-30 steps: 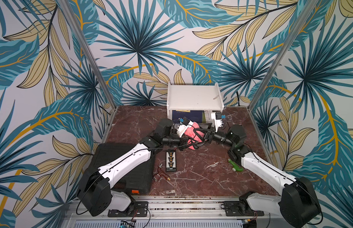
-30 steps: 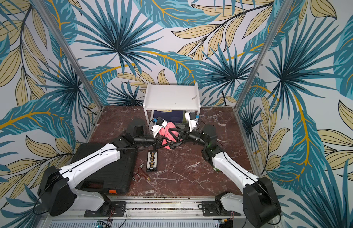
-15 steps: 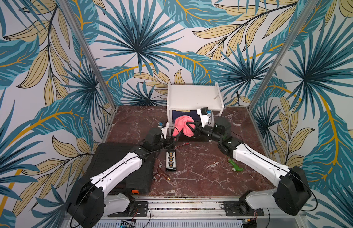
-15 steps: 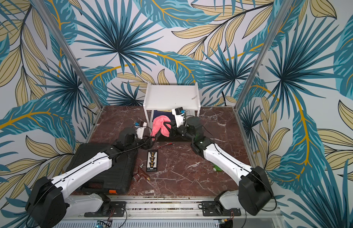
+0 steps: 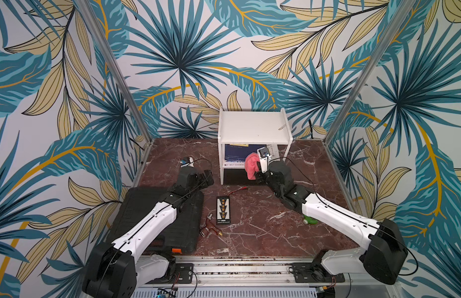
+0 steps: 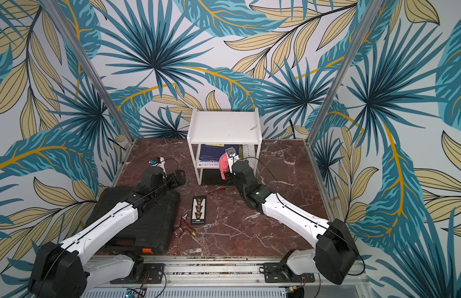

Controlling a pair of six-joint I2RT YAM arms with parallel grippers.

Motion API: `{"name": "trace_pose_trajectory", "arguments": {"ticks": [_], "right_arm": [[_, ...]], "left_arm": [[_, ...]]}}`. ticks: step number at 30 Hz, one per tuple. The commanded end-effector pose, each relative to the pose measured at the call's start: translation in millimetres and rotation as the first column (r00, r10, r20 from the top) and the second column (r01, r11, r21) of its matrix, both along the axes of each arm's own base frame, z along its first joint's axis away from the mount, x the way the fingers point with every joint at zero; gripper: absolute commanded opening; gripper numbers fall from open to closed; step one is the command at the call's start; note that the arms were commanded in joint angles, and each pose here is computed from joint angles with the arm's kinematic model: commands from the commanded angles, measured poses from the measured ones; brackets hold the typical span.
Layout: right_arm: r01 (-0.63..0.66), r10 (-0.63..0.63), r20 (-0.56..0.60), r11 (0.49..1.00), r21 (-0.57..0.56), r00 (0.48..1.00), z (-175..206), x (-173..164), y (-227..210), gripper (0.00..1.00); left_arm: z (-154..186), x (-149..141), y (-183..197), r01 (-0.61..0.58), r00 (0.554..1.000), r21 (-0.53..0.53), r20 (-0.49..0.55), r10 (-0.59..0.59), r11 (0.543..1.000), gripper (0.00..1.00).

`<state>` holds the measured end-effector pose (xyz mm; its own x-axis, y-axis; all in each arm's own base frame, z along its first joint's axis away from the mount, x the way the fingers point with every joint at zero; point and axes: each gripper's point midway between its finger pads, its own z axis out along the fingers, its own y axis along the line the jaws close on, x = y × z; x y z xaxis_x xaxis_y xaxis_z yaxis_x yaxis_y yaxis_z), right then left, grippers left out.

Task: Wipe the bookshelf clean with a cloth
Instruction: Wipe the dust from the shelf.

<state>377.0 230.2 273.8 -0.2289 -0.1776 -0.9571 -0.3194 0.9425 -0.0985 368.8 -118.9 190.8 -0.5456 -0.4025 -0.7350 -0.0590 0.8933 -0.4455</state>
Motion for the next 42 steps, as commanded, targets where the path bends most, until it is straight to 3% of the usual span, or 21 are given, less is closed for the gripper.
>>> {"name": "trace_pose_trajectory", "arguments": {"ticks": [1,4,7,11,14,17,19,21,24,26,30,33,35,38,40,42], "right_arm": [[-0.115,0.118,-0.083,0.993,0.037,0.99,-29,-3,32,0.0],[0.14,-0.144,-0.047,0.987,-0.082,0.988,-27,2,-32,0.0],[0.274,-0.277,-0.017,0.957,-0.093,0.961,-21,-20,-99,0.0],[0.213,-0.216,-0.057,0.976,-0.055,0.975,-22,-53,-122,0.0],[0.05,-0.053,0.028,0.994,0.101,0.998,42,-63,-96,0.0],[0.17,-0.198,0.176,0.972,0.164,0.964,105,-49,-115,0.0],[0.288,-0.304,0.173,0.951,0.112,0.937,91,-32,-127,0.0],[0.331,-0.331,0.063,0.944,0.021,0.941,28,-17,-125,0.0],[0.357,-0.349,-0.156,0.934,0.025,0.924,-63,-10,-126,0.0],[0.357,-0.336,-0.178,0.928,0.107,0.925,-57,-8,-129,0.0],[0.28,-0.309,0.032,0.899,0.337,0.951,53,-10,-140,0.0],[0.241,-0.302,0.103,0.888,0.392,0.948,88,-13,-144,0.0],[0.266,-0.31,0.062,0.887,0.376,0.949,66,-7,-146,0.0],[0.356,-0.32,-0.159,0.868,0.347,0.934,-25,-4,-159,0.0],[0.372,-0.294,-0.236,0.818,0.44,0.926,-53,-9,-173,0.0],[0.349,-0.249,-0.253,0.768,0.537,0.935,-51,-9,-186,0.0]], "left_arm": [[3,11,-7,0.035,0.998,0.057,-0.059,-0.032,0.998,1.0],[7,13,-7,0.035,0.998,0.057,-0.052,-0.032,0.998,1.0],[12,12,5,-0.034,0.999,0.057,-0.007,0.034,0.998,1.0],[32,8,-10,0.053,0.997,0.011,0.059,-0.053,0.999,1.0],[55,5,-36,0.203,0.969,-0.029,0.15,-0.197,0.979,1.0],[70,2,-53,0.283,0.936,0.007,0.214,-0.278,0.959,1.0],[70,2,-55,0.277,0.935,0.027,0.225,-0.276,0.96,1.0],[67,1,-58,0.285,0.933,0.028,0.22,-0.284,0.958,1.0],[68,0,-59,0.295,0.93,0.031,0.221,-0.294,0.955,1.0],[73,-1,-62,0.314,0.92,0.043,0.234,-0.315,0.949,1.0],[93,-8,-76,0.397,0.862,0.06,0.318,-0.395,0.916,1.0],[105,-9,-79,0.408,0.834,0.093,0.368,-0.412,0.908,1.0],[108,-6,-79,0.401,0.832,0.113,0.37,-0.413,0.909,1.0],[104,5,-69,0.328,0.874,0.125,0.335,-0.351,0.936,1.0],[102,10,-65,0.305,0.889,0.134,0.314,-0.333,0.943,1.0],[103,11,-65,0.298,0.889,0.136,0.321,-0.327,0.945,0.99]]}}
